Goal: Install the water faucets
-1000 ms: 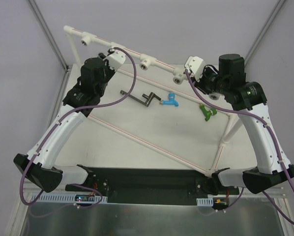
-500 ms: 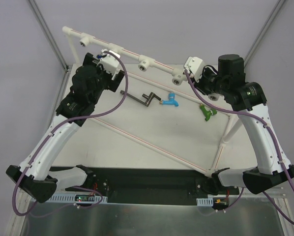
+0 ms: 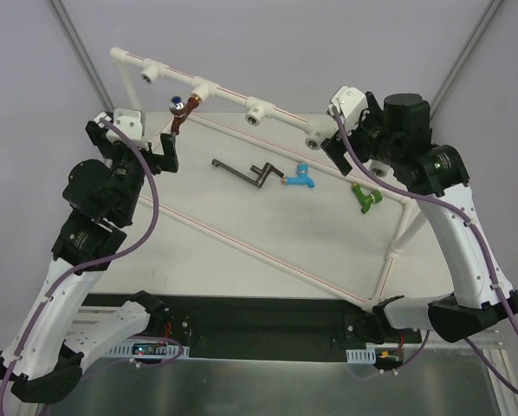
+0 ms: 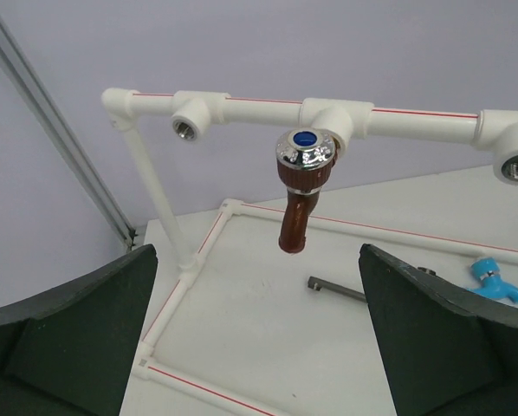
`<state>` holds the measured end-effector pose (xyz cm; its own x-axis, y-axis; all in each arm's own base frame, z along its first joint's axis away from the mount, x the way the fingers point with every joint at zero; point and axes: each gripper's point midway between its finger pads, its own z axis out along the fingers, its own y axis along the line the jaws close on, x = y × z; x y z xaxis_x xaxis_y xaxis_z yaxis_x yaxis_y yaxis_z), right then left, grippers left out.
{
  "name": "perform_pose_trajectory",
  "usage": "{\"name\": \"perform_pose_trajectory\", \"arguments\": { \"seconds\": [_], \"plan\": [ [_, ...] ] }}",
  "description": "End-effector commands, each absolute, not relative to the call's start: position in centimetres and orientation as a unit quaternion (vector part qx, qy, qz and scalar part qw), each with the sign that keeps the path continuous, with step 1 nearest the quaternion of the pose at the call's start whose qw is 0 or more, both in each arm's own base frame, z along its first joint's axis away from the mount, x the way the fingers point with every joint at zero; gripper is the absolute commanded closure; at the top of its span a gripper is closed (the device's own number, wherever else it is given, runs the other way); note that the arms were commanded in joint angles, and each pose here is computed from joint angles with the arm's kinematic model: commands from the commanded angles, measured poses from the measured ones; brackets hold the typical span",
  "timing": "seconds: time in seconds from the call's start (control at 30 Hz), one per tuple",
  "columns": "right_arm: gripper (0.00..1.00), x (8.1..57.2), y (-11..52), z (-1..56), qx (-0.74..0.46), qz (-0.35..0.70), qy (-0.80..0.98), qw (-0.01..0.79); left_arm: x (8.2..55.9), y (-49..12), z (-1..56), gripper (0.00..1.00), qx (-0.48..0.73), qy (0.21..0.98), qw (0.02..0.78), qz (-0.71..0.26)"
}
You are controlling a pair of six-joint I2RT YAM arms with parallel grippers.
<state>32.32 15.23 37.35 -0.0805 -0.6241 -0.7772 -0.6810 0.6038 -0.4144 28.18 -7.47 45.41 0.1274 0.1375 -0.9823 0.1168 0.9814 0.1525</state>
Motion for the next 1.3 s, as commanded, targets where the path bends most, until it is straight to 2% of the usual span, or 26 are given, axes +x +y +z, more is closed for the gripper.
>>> {"name": "perform_pose_trajectory", "arguments": {
  "seconds": [0.0, 0.17, 0.23, 0.27, 0.43, 0.73, 1.03, 1.27],
  "plan": [
    [0.04, 32.5, 14.4, 44.2, -0.348, 0.028, 0.706, 0.617, 26.7, -5.4, 46.2, 0.01, 0.037, 0.645, 0.763, 0.002],
    [0.04, 30.8, 12.8, 48.5, -0.268, 0.04, 0.673, 0.688, 24.2, -3.8, 45.3, 0.01, 0.031, 0.633, 0.774, 0.006],
    [0.04, 30.7, 11.2, 48.1, -0.214, 0.026, 0.681, 0.7, 23.0, -3.3, 44.6, 0.01, 0.031, 0.626, 0.779, 0.003],
    [0.04, 29.5, 10.1, 49.8, -0.187, 0.024, 0.658, 0.729, 22.7, -3.0, 44.5, 0.01, 0.027, 0.624, 0.781, 0.004],
    [0.04, 25.6, 4.9, 50.9, -0.055, 0.008, 0.631, 0.774, 20.3, -0.4, 43.9, 0.01, -0.016, 0.609, 0.793, 0.017],
    [0.04, 21.0, -1.0, 46.5, 0.075, -0.027, 0.609, 0.789, 17.7, 1.5, 42.0, 0.01, -0.051, 0.586, 0.809, 0.007],
    [0.04, 18.6, -4.1, 41.3, 0.095, -0.091, 0.621, 0.773, 17.9, 1.8, 39.1, 0.01, -0.071, 0.572, 0.817, 0.005],
    [0.04, 17.9, -5.7, 40.5, 0.116, -0.131, 0.617, 0.767, 18.4, 1.8, 37.9, 0.01, -0.081, 0.566, 0.82, 0.0]
  ]
}}
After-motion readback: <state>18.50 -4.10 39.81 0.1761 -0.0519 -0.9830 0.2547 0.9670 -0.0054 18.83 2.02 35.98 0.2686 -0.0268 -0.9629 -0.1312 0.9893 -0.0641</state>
